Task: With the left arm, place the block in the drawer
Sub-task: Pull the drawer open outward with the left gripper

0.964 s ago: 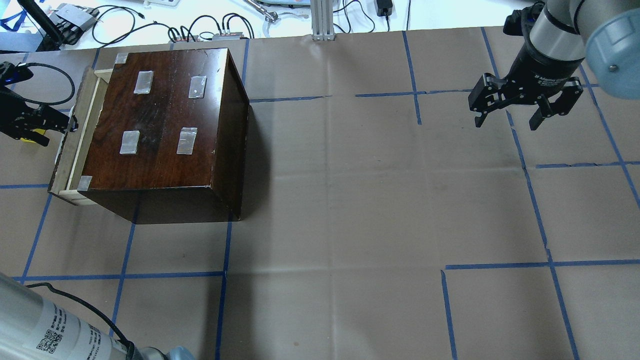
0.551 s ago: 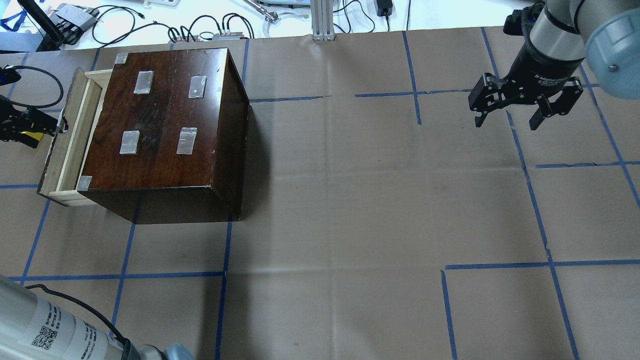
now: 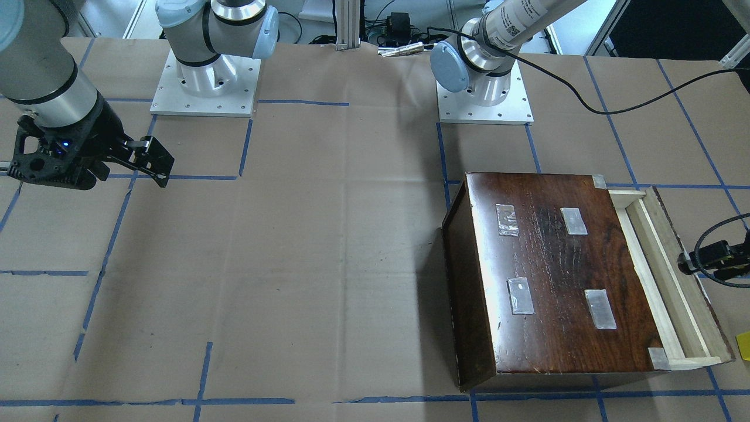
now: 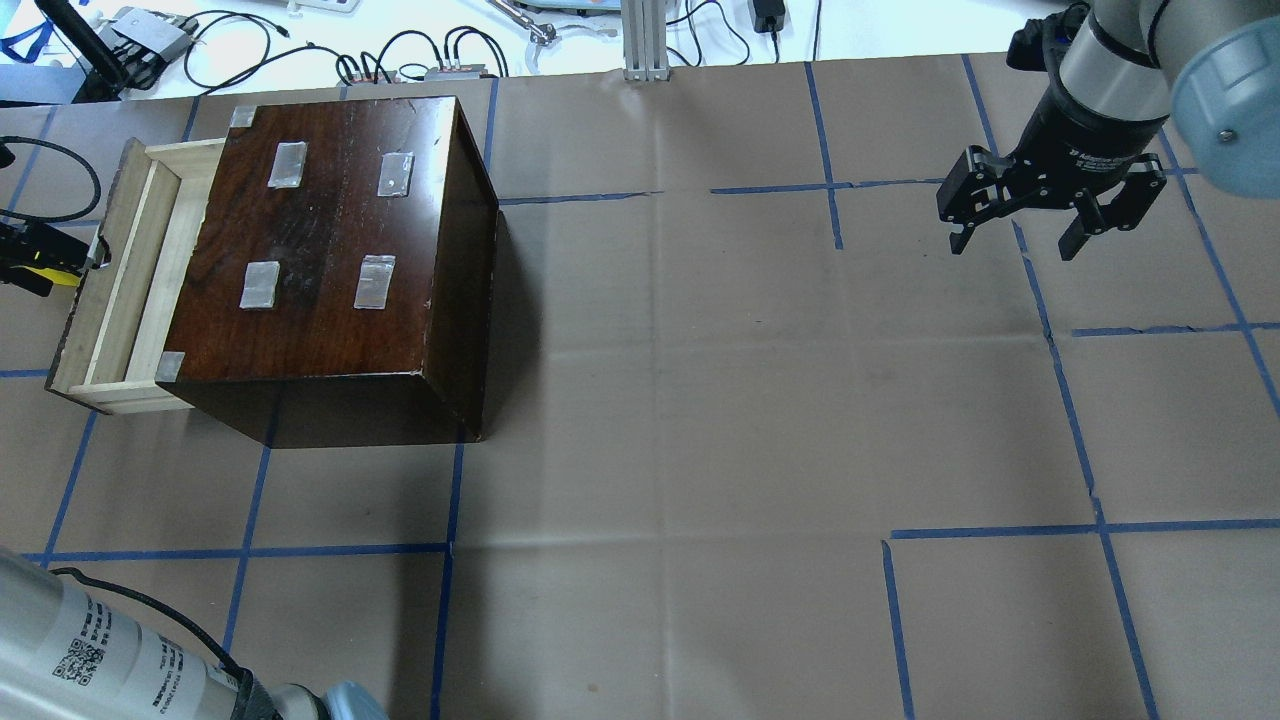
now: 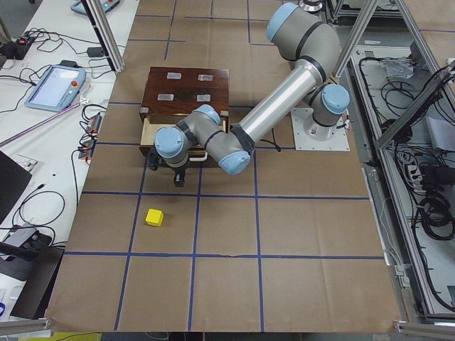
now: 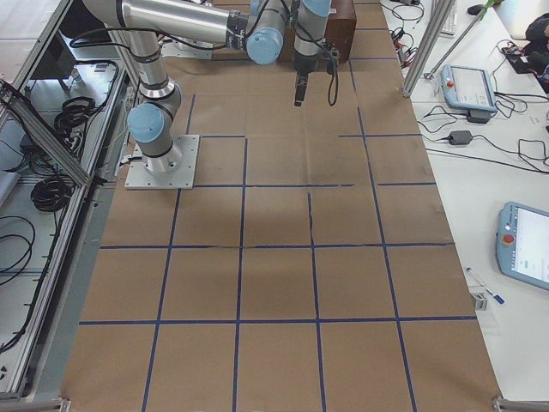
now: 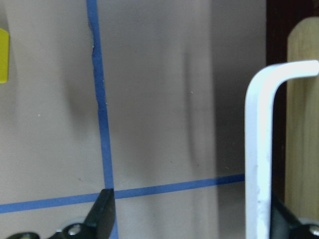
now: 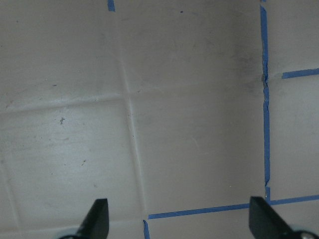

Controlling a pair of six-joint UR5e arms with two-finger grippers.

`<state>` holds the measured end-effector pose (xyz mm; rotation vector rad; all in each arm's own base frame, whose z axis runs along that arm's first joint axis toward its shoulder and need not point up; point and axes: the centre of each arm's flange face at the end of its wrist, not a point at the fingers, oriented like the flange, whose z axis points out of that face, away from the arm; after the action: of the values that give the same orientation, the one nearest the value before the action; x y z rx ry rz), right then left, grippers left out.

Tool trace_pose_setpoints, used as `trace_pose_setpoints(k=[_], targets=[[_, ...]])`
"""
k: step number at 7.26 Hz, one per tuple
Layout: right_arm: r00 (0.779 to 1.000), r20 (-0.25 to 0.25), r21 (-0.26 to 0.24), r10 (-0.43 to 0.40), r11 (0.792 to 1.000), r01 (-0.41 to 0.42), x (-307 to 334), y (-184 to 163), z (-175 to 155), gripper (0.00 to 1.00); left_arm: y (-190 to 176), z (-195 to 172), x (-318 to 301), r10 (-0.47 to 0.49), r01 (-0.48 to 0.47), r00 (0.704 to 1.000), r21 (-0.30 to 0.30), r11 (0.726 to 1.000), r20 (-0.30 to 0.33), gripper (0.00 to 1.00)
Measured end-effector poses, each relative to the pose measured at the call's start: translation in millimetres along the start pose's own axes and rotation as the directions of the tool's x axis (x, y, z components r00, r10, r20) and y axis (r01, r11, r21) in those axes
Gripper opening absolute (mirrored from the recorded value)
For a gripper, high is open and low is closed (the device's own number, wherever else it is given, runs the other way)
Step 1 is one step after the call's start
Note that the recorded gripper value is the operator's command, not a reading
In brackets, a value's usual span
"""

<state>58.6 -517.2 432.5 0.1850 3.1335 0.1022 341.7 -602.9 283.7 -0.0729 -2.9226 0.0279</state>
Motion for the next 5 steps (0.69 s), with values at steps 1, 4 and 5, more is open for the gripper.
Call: trace_pose_setpoints(k=[1,4,5], targets=[[1.000,0.000,0.000,0.000,1.000,0.000,0.0,0.0,0.1,1.00,2.5,-2.2,-5.5,-0.001,0.001,1.000,-0.006,1.000,0.011,0.98],[1.000,0.000,0.000,0.000,1.000,0.000,0.0,0.0,0.2,1.00,3.7,-3.8,-15.0,0.003,-0.003,1.000,-0.015,1.000,0.028,0.98],[1.000,0.000,0.000,0.000,1.000,0.000,0.0,0.1,0.2,1.00,2.3,-6.3,-17.2,0.009,-0.009,0.999,-0.011,1.000,0.033,0.98]])
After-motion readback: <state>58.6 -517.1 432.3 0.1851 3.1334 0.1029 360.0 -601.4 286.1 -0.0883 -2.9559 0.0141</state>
